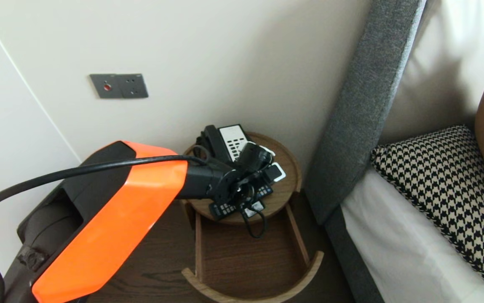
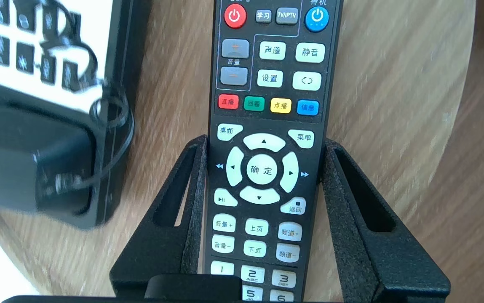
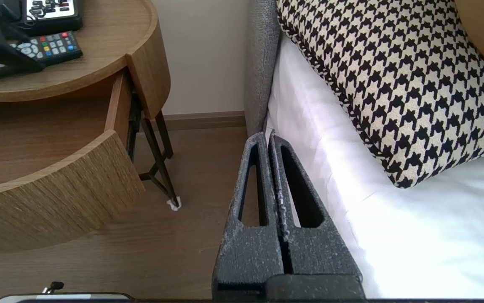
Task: Take the remote control out of the drawer one by one and place them on the table
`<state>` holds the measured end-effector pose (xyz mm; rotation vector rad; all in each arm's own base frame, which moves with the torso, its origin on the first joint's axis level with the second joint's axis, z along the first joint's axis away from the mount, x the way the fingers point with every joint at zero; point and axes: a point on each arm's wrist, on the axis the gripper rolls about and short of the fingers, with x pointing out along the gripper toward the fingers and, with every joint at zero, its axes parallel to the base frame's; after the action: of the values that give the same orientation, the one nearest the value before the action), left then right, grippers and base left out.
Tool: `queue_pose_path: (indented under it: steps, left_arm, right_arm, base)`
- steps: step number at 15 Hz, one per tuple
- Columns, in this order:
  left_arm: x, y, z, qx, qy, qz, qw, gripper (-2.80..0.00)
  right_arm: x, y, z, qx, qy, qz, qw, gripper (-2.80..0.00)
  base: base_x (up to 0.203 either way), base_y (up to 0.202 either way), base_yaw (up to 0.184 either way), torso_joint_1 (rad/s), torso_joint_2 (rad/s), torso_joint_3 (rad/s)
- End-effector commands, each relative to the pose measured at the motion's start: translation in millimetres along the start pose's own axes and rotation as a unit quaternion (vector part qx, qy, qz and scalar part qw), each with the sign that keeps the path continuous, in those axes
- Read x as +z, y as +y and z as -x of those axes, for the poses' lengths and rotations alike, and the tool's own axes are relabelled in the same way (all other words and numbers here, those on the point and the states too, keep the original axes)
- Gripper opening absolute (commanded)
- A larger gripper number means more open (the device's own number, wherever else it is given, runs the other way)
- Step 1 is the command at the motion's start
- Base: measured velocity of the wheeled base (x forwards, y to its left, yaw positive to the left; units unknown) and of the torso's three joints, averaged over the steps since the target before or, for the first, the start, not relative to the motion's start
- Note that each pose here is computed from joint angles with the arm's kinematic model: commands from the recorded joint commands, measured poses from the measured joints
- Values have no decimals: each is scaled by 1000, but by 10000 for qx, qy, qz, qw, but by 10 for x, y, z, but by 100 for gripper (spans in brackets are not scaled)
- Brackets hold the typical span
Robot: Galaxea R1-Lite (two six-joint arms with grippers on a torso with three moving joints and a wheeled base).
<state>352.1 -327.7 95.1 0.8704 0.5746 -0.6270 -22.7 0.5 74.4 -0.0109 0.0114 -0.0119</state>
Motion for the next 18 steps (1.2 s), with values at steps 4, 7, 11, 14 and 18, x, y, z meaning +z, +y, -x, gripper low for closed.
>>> queue_pose_path:
  steps: [4, 7, 11, 14, 18]
  left_arm:
    - [50, -13, -46, 37, -73, -6, 10000, -280]
    - [58, -5, -35, 51, -99, 25, 9999, 0]
    - [80, 12, 4, 78, -147, 101, 9998, 0]
    - [117, 58, 145, 107, -223, 147, 9996, 0]
    - [130, 142, 526, 128, -359, 264, 9989, 0]
  right_arm:
    - [0, 0, -1, 2, 5, -2, 10000, -280]
    - [0, 0, -1, -2, 5, 0, 10000, -280]
    - [0, 0, -1, 1, 5, 2, 10000, -280]
    - [0, 0, -1, 0, 5, 6, 10000, -280]
    - [0, 0, -1, 3, 5, -1, 10000, -280]
  base:
    - [0, 0, 0, 0, 0, 0]
    - [0, 0, 0, 0, 0, 0]
    - [0, 0, 0, 0, 0, 0]
    - [0, 0, 0, 0, 0, 0]
    - [0, 0, 0, 0, 0, 0]
